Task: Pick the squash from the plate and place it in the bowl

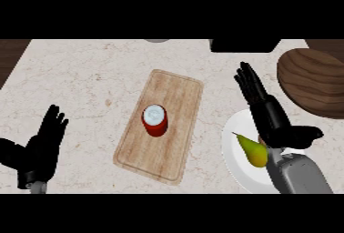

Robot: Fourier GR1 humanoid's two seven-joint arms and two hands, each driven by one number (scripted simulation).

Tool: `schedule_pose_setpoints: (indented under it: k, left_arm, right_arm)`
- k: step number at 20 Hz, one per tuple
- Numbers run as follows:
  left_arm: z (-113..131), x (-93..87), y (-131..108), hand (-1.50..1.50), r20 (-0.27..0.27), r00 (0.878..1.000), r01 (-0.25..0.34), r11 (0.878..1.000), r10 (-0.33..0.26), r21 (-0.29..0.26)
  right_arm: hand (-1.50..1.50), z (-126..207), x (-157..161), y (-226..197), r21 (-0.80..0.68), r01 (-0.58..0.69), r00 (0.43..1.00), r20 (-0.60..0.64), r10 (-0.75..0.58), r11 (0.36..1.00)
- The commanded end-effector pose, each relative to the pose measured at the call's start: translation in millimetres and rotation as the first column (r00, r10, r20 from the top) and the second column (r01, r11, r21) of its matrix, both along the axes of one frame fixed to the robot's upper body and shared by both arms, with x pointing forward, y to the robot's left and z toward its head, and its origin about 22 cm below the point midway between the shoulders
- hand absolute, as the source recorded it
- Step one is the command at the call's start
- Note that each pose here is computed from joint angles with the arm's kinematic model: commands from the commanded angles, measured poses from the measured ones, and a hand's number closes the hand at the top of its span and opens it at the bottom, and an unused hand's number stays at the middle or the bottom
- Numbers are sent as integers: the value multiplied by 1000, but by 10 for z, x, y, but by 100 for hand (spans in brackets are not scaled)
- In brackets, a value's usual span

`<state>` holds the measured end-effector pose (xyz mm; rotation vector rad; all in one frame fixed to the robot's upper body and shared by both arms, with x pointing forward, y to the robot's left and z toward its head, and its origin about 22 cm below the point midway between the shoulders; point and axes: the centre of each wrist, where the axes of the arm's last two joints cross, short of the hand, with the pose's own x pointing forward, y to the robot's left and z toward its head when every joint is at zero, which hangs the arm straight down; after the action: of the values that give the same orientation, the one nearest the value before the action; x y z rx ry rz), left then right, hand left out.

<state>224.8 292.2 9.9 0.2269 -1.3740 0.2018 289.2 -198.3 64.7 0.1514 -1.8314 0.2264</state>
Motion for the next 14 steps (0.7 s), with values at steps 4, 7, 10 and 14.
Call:
schedule_pose_setpoints:
  k: [4, 7, 10, 14]
  left_arm:
    - [212, 171, -380, 0, 131, 933, 325, 941, -335, 94]
    - [275, 203, -494, 0, 153, 889, 415, 901, -431, 128]
    - [246, 249, -907, 0, 163, 802, 554, 818, -575, 156]
    - [307, 283, -887, 0, 161, 783, 581, 799, -600, 153]
  right_arm:
    - [150, 70, -158, -845, -50, -56, 997, 47, 58, 997]
    - [150, 411, -37, -1317, -567, 140, 982, 182, -42, 812]
    - [-150, -589, -324, -1593, -212, 64, 997, -21, -70, 975]
    - [-150, -715, -238, -1811, -347, 11, 997, 75, 16, 938]
